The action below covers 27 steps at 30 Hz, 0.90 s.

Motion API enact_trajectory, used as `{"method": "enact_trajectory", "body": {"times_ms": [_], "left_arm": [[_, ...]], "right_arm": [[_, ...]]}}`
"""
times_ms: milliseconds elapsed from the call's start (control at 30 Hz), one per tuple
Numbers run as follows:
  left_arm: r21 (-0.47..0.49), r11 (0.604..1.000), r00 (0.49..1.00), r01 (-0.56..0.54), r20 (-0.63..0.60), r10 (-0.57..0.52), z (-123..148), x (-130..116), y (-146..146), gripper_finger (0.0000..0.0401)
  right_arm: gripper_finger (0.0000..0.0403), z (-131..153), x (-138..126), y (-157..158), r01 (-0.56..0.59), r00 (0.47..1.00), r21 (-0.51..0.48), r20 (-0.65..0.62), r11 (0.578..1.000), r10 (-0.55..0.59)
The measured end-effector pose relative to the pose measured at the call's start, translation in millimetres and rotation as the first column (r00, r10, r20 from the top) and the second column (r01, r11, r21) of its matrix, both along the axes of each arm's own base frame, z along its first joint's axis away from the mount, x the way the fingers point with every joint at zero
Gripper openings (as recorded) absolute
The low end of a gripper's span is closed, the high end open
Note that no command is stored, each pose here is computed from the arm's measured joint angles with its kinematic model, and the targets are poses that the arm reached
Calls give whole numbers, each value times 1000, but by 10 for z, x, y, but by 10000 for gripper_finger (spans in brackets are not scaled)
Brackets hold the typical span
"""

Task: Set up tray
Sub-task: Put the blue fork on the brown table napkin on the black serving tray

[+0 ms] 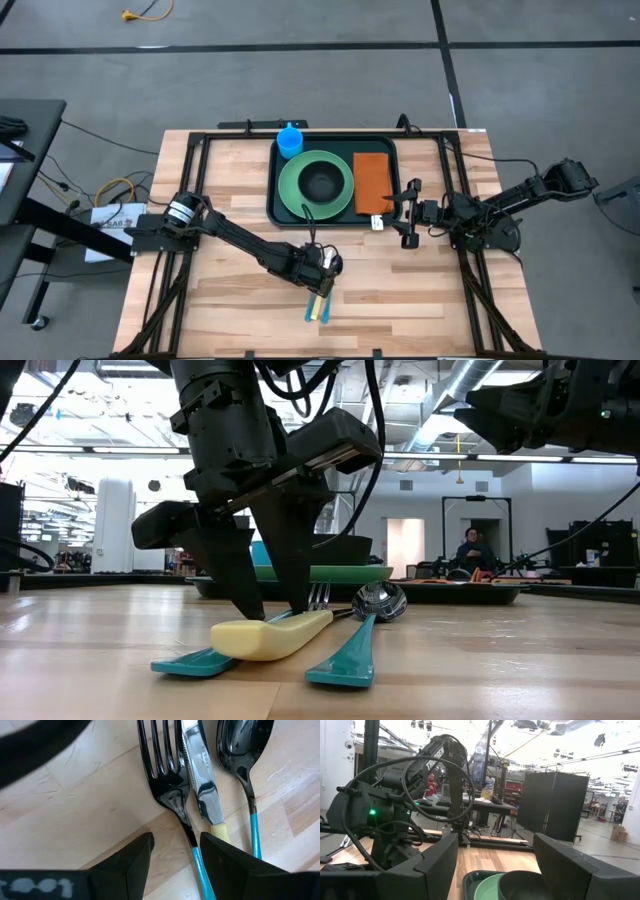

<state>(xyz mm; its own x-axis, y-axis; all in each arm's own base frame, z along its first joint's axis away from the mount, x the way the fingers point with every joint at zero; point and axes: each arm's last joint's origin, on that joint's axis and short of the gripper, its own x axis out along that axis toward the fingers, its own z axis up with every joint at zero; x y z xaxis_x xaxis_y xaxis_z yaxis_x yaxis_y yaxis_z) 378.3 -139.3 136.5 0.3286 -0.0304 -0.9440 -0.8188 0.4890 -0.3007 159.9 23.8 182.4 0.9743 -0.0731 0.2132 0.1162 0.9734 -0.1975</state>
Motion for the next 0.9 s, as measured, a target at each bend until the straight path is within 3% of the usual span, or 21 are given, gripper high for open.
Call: {"method": "enact_trajectory", "body": {"times_ms": [900], "left_arm": [[15,1000,999,-1,36,0,11,38,23,169]], "right_arm": [[253,-3,1,0,0,1000,-1,-3,1000,0]]}}
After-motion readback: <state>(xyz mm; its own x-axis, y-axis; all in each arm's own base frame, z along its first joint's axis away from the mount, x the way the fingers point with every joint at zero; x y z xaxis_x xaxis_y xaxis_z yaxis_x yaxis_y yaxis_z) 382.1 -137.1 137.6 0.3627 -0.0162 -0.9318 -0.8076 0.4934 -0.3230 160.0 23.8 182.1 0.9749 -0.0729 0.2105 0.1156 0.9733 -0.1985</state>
